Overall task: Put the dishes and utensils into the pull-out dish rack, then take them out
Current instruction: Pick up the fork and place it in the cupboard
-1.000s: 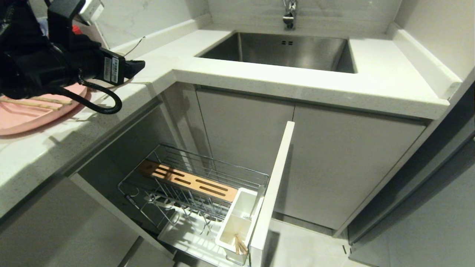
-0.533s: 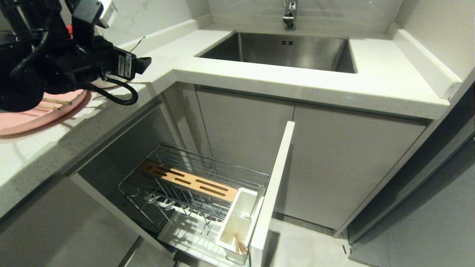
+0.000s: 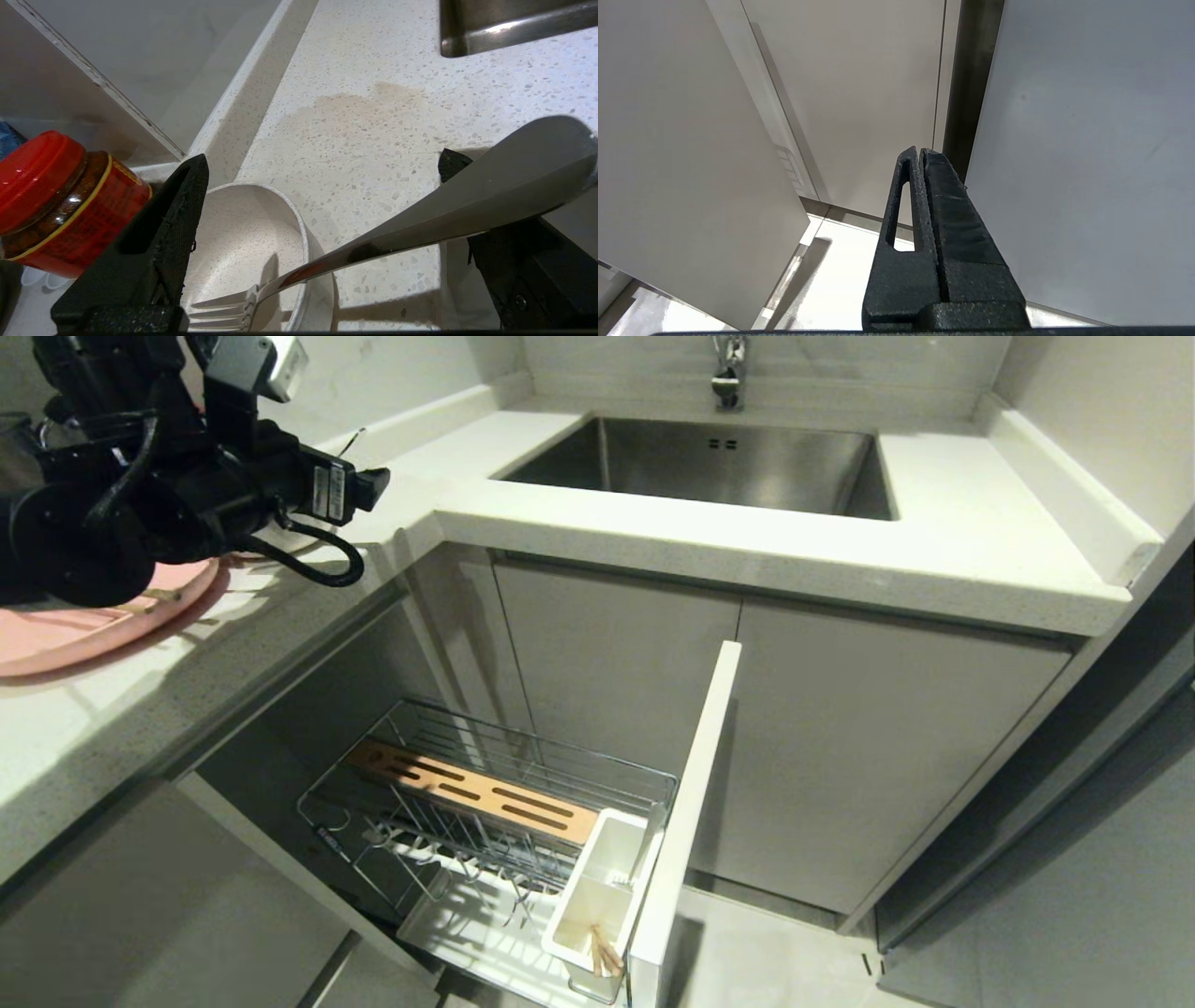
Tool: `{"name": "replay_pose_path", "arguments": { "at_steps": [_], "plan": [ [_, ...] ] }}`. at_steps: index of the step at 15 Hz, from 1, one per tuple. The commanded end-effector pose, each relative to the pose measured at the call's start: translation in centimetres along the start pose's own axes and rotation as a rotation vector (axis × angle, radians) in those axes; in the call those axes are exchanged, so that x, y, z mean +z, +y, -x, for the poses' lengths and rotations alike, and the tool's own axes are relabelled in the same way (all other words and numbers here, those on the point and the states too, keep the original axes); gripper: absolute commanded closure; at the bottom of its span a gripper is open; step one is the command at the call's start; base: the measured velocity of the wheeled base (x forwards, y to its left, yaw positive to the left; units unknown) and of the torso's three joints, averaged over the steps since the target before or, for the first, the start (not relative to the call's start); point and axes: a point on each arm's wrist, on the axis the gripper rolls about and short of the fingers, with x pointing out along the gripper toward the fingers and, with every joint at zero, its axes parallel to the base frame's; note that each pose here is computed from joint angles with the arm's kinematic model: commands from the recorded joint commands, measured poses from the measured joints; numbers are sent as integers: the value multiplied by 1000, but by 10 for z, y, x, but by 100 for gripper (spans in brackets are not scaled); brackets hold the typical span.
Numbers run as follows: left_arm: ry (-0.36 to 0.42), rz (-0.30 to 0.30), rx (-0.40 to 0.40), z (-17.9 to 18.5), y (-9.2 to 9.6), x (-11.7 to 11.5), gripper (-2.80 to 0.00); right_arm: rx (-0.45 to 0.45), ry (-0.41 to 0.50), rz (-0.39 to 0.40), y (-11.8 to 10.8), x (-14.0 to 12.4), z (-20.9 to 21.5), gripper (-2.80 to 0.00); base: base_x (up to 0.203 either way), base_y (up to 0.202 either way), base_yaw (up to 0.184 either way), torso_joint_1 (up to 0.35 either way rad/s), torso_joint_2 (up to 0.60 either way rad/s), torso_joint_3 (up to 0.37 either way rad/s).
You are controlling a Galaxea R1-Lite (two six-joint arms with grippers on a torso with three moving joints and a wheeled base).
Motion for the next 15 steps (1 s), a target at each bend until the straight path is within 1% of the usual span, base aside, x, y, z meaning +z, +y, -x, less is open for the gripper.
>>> {"name": "replay_pose_path", "arguments": {
  "at_steps": [1, 2, 3, 8, 15],
  "plan": [
    [-4, -1, -8, -1, -3, 0, -280, 0, 25, 0, 0, -7, -2, 0, 0, 0, 0, 0, 0, 0],
    [-4, 1, -12, -2, -5, 0, -277, 0, 26, 0, 0, -7, -2, 0, 0, 0, 0, 0, 0, 0],
    [-2, 0, -14, -2, -5, 0, 0, 0, 26, 0, 0, -7, -2, 0, 0, 0, 0, 0, 0, 0],
    [-13, 2, -19, -1, -6, 2, 0, 0, 26, 0, 0, -7, -2, 0, 0, 0, 0, 0, 0, 0],
    [-75, 8, 16, 6, 1, 13, 0, 0, 26, 0, 0, -7, -2, 0, 0, 0, 0, 0, 0, 0]
  ]
}}
